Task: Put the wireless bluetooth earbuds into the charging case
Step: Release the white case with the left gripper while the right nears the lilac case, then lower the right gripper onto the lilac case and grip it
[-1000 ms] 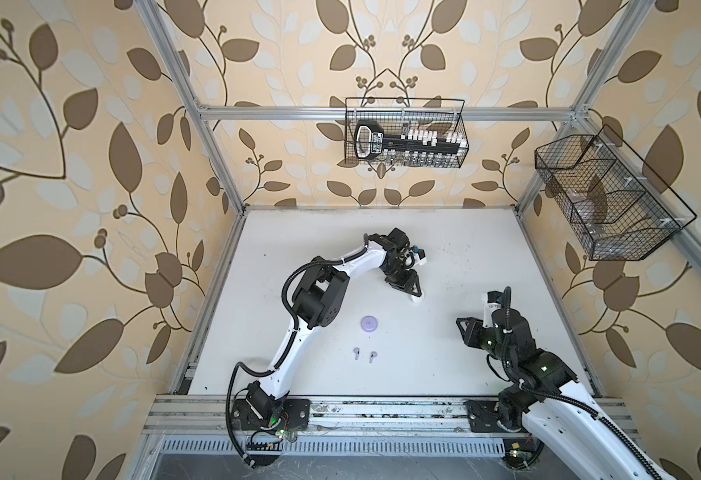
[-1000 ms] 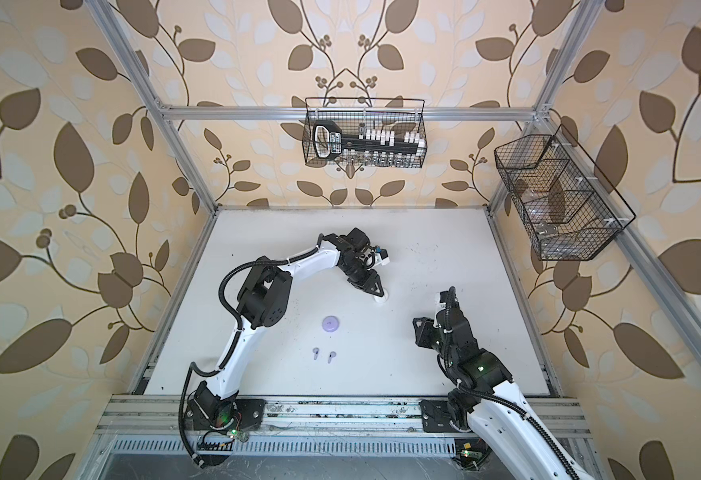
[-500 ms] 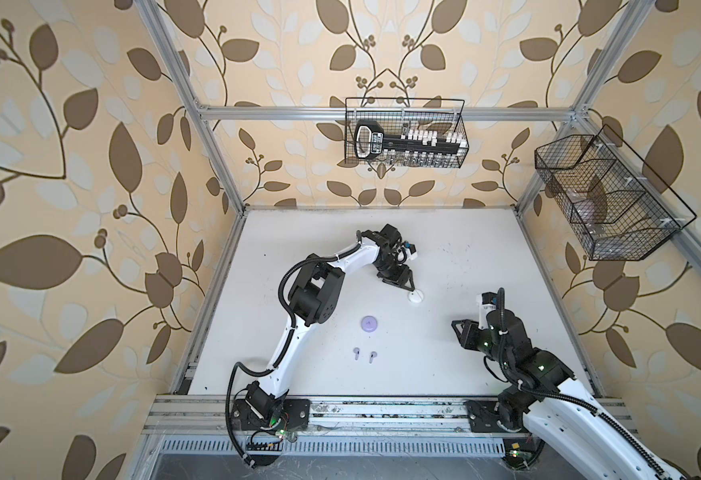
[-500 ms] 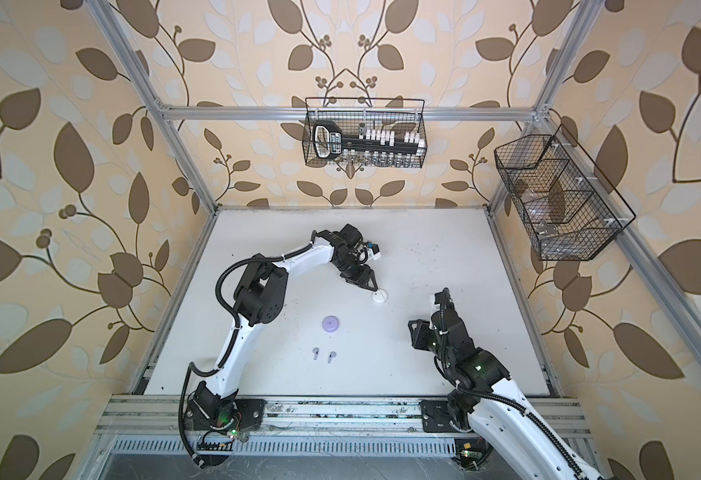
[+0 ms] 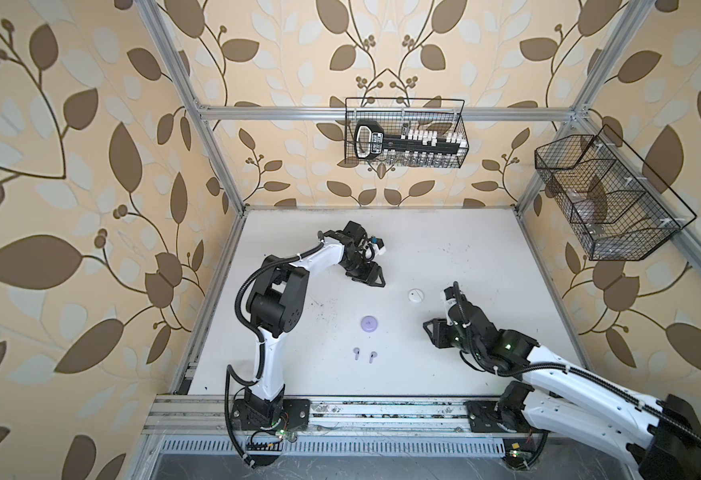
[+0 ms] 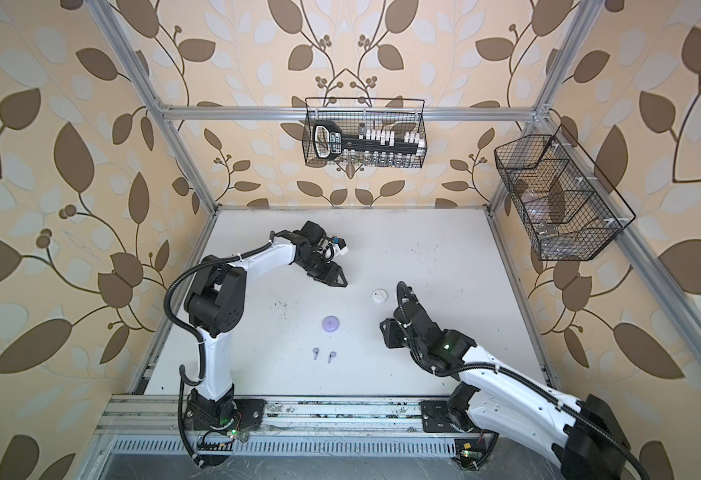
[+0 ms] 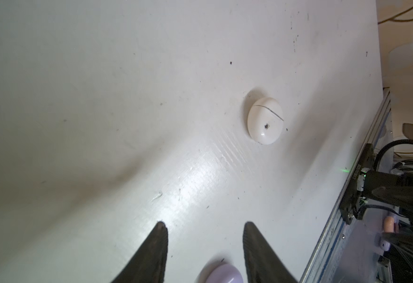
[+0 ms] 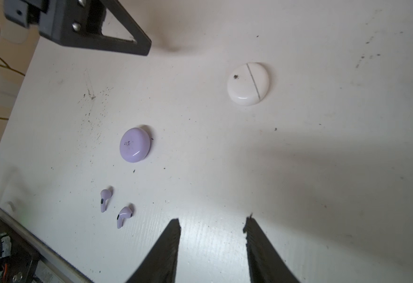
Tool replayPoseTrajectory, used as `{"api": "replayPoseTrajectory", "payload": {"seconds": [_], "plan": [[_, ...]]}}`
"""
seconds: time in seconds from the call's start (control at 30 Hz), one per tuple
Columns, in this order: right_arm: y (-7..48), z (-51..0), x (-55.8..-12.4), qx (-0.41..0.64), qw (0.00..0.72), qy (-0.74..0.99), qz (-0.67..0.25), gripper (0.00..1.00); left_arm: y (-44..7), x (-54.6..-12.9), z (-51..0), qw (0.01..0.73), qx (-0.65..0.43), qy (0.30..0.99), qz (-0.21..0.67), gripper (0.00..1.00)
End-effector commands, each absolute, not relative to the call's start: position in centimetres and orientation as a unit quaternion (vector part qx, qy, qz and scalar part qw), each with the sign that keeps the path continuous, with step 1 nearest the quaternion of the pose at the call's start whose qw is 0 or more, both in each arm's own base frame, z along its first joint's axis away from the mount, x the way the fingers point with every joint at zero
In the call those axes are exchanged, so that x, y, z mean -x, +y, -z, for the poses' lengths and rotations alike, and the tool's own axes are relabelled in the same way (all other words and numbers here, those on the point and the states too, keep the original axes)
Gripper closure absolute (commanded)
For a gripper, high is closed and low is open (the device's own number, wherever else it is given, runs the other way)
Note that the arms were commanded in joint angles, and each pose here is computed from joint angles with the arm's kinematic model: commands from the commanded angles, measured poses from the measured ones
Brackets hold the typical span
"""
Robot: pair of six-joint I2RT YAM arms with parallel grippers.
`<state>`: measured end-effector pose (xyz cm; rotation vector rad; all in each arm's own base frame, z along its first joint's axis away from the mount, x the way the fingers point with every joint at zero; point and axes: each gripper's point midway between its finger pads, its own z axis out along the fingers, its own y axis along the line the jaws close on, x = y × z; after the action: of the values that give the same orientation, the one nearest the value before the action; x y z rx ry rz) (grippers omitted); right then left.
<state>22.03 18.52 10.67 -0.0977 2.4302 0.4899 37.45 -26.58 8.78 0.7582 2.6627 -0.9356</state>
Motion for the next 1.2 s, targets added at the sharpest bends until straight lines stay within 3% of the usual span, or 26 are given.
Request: {"api": "replayPoseTrajectory", "payload": {"seconds": [0.0,0.27,0.4,0.57,1.17], "plan": [[21.4,-12.2,-23.7,0.055,0.344,0.92,-0.178,0.55,-24.5,-37.9,-11.9,0.165,-0.274,0.897,0.307,0.5],[29.3,-11.1,-24.9,0.137,0.319,0.922,-0.173,0.52,-20.8,-36.3,-12.4,0.23,-0.329,0.882,0.245,0.48],[31.9,-9.5,-25.4,0.167,0.302,0.925,-0.158,0.49,-17.9,-37.9,-12.0,0.251,-0.279,0.895,0.242,0.49],[33.1,-7.7,-26.1,0.183,0.287,0.933,-0.117,0.48,-14.3,-40.1,-12.3,0.255,-0.178,0.903,0.298,0.51],[34.2,-3.1,-26.2,0.197,0.255,0.946,-0.045,0.36,-15.0,-39.9,-11.9,0.248,-0.161,0.894,0.337,0.52]]}}
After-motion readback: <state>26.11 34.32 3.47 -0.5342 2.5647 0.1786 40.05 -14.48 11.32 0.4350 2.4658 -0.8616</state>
